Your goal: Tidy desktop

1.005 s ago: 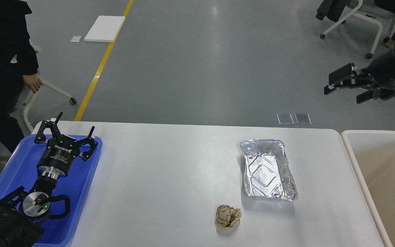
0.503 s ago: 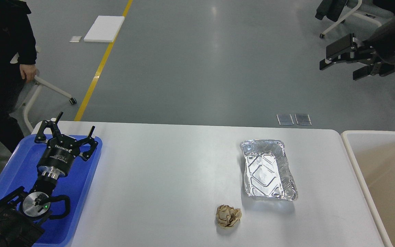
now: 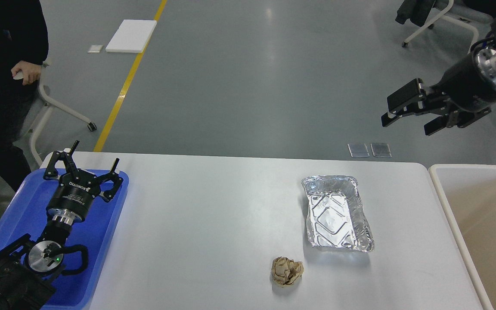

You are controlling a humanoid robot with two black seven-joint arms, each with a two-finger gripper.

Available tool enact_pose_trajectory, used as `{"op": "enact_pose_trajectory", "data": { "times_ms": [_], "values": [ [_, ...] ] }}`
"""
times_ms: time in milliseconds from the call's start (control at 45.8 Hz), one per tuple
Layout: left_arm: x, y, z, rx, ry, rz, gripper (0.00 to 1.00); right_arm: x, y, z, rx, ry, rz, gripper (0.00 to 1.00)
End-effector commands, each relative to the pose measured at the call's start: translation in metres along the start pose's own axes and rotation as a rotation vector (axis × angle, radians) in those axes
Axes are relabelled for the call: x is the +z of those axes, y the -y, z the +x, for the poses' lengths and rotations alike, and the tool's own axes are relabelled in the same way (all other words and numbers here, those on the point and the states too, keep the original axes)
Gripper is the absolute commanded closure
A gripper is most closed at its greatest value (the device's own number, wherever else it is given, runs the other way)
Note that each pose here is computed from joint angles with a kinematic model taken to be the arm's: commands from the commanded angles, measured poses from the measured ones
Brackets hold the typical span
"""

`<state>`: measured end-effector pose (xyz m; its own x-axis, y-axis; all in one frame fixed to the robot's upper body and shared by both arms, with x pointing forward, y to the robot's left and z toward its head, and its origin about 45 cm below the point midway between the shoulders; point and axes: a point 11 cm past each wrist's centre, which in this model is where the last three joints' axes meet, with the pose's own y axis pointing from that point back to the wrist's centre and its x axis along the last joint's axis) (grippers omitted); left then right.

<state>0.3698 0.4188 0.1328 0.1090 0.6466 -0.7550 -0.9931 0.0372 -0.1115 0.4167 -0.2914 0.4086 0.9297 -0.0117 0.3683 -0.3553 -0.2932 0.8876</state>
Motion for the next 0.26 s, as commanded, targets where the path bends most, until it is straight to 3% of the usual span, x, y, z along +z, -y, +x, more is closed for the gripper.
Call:
{"op": "enact_pose_trajectory", "data": {
  "times_ms": [0, 240],
  "values": [
    [0.0, 0.001, 0.0, -0.001, 0.0, -0.001, 0.01, -0.001, 0.011, -0.011, -0.054, -0.019, -0.028, 0.0],
    [0.001, 0.0, 0.0, 0.0, 0.001, 0.0, 0.01, 0.023, 0.016, -0.025, -0.133, -0.126, -0.167, 0.0]
  ]
}}
